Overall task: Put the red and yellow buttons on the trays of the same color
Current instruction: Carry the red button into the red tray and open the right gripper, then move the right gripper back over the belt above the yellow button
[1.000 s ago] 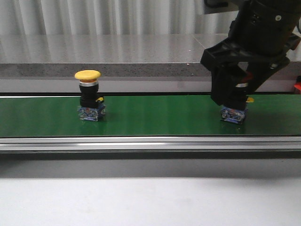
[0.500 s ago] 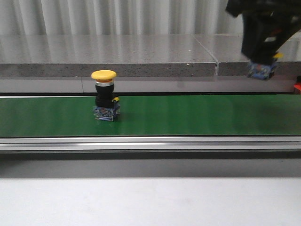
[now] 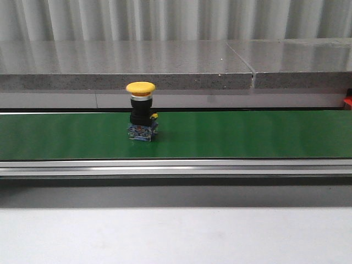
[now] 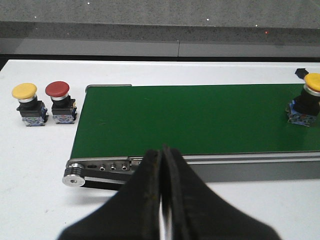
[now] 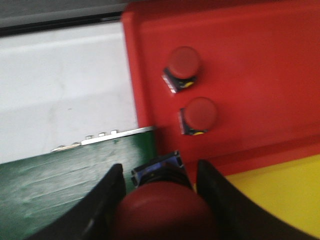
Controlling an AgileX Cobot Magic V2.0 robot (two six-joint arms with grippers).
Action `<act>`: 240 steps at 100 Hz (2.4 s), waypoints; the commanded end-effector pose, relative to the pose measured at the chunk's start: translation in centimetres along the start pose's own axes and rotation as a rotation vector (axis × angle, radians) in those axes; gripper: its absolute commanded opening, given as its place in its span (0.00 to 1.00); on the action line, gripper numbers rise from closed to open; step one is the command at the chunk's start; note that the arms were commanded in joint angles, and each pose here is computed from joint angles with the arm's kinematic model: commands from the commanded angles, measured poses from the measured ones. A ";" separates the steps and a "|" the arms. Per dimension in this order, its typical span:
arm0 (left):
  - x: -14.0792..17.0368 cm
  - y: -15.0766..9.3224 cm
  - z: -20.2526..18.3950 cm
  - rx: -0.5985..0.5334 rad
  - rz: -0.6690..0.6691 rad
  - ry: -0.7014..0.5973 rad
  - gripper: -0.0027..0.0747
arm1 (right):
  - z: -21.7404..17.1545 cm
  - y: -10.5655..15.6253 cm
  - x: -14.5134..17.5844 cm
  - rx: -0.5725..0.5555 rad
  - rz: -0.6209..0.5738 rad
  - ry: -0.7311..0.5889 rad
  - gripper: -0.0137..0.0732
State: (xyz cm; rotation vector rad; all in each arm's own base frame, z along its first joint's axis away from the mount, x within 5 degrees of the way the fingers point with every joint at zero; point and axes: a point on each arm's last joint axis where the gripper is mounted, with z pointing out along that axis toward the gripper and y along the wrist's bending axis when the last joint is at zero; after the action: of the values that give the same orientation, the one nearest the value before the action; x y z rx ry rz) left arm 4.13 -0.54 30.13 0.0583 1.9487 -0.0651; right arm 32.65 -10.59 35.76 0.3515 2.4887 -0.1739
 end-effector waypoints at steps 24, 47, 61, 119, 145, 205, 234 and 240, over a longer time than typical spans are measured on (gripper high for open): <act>-1.3 -0.1 -0.3 0.014 -0.010 -0.080 0.01 | 2.6 -7.6 -1.2 0.057 0.252 -0.123 0.34; -1.3 -0.1 -0.3 0.014 -0.010 -0.080 0.01 | 9.1 -9.1 -0.7 0.055 0.294 -0.045 0.34; -1.3 -0.1 -0.3 0.014 -0.010 -0.080 0.01 | 12.2 -9.5 -0.9 0.050 0.296 0.001 0.34; -1.3 -0.1 -0.3 0.014 -0.010 -0.080 0.01 | 17.2 -10.7 -0.8 0.049 0.294 0.075 0.34; -1.3 -0.1 -0.3 0.014 -0.010 -0.078 0.01 | 17.3 -11.3 -0.5 0.056 0.305 0.080 0.53; -1.3 -0.1 -0.3 0.014 -0.010 -0.078 0.01 | 8.1 -10.6 -5.4 -0.003 0.320 -0.112 0.82; -1.3 -0.1 -0.3 0.014 -0.010 -0.078 0.01 | 0.6 -5.9 -6.3 -0.176 0.143 -0.178 0.82; -1.3 -0.1 -0.3 0.014 -0.010 -0.078 0.01 | -0.6 -4.5 -6.1 -0.204 0.092 -0.170 0.82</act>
State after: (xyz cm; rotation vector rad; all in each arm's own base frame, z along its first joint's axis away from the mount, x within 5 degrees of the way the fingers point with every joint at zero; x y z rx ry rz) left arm 4.13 -0.54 30.13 0.0583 1.9487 -0.0651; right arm 37.36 -18.65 35.42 0.4747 2.3862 0.0798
